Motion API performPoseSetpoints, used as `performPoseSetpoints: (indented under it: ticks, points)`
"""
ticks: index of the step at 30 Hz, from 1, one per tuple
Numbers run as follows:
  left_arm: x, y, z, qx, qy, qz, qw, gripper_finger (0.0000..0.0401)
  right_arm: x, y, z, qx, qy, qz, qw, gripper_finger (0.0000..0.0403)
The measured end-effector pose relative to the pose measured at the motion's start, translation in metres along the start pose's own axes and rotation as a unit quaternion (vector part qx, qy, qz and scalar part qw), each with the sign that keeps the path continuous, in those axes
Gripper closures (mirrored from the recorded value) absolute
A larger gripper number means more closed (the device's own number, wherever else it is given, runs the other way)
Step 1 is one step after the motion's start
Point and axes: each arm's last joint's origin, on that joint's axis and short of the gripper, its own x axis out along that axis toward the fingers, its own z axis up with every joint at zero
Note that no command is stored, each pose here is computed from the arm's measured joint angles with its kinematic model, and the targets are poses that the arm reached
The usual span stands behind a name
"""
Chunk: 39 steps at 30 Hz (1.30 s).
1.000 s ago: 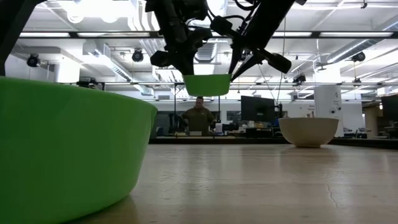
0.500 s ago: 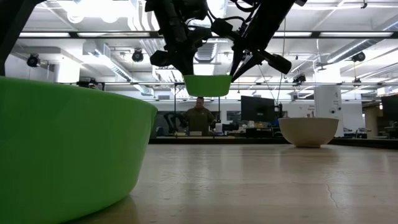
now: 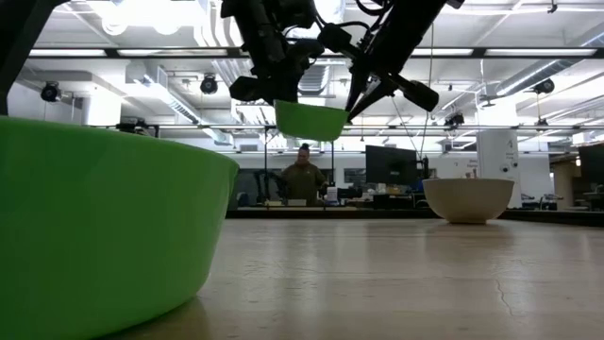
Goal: Nest bowls inside each other
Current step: Stack the top right green bowl on top of the gray bowl
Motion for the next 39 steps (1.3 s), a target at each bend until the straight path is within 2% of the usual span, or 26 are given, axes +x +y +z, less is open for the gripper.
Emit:
performPoseSetpoints:
  ticks: [15, 26, 39]
  points:
    - [0.0, 0.0, 0.0, -0.021, -0.001, 0.0, 1.0, 0.0348, 0.0, -0.002, 0.0, -0.01, 0.004, -0.01, 1.0, 0.0393]
    - [-0.001, -0.003, 0.004, -0.015, -0.017, -0.019, 1.0, 0.0348, 0.003, -0.01, -0.004, -0.018, 0.011, -0.031, 0.999, 0.0394]
    - [-0.018, -0.006, 0.011, -0.012, -0.037, -0.028, 0.999, 0.0347, 0.011, -0.018, -0.009, -0.014, 0.009, -0.031, 0.999, 0.0394]
